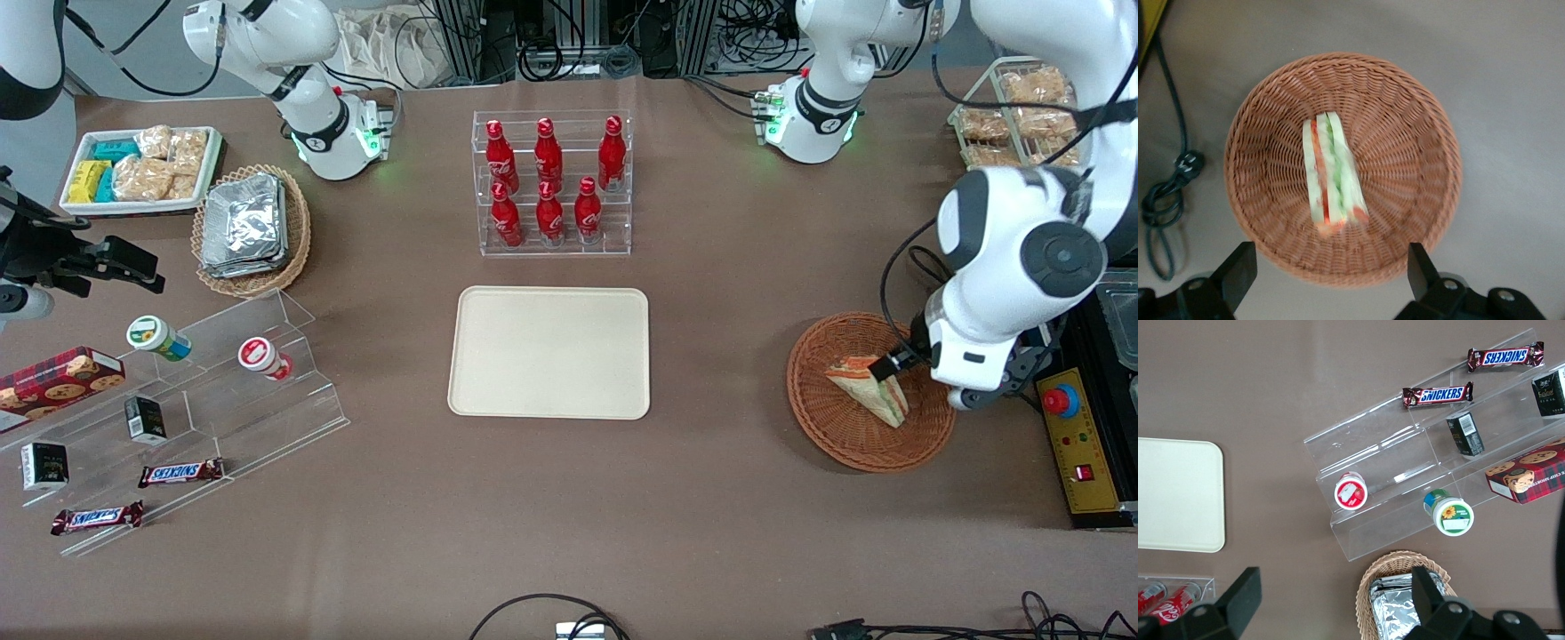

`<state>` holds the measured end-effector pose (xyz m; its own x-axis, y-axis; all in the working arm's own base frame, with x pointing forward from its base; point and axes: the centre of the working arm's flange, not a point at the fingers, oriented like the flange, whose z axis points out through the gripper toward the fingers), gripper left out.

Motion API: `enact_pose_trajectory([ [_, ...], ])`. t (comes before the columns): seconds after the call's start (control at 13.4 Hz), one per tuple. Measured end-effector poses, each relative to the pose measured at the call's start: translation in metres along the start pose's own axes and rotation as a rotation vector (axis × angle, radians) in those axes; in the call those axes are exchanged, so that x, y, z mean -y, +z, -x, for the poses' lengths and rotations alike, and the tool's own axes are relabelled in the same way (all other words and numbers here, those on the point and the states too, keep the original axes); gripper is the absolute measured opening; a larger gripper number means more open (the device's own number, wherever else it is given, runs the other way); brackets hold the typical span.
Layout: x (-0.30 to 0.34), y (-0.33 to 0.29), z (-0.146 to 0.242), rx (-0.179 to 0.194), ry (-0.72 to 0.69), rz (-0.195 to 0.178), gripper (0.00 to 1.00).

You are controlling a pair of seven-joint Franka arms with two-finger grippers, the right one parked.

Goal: Place sandwich from basket to tray
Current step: 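Close the left gripper on the wrapped sandwich wedge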

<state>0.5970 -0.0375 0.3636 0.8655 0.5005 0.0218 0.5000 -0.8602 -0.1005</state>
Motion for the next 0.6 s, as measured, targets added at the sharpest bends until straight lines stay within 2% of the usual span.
enact_pose_trajectory([
  [0.22,0.009,0.049,0.000,0.018,-0.059,-0.022,1.00],
  [0.6,0.011,0.095,0.009,-0.003,-0.092,-0.006,1.00],
])
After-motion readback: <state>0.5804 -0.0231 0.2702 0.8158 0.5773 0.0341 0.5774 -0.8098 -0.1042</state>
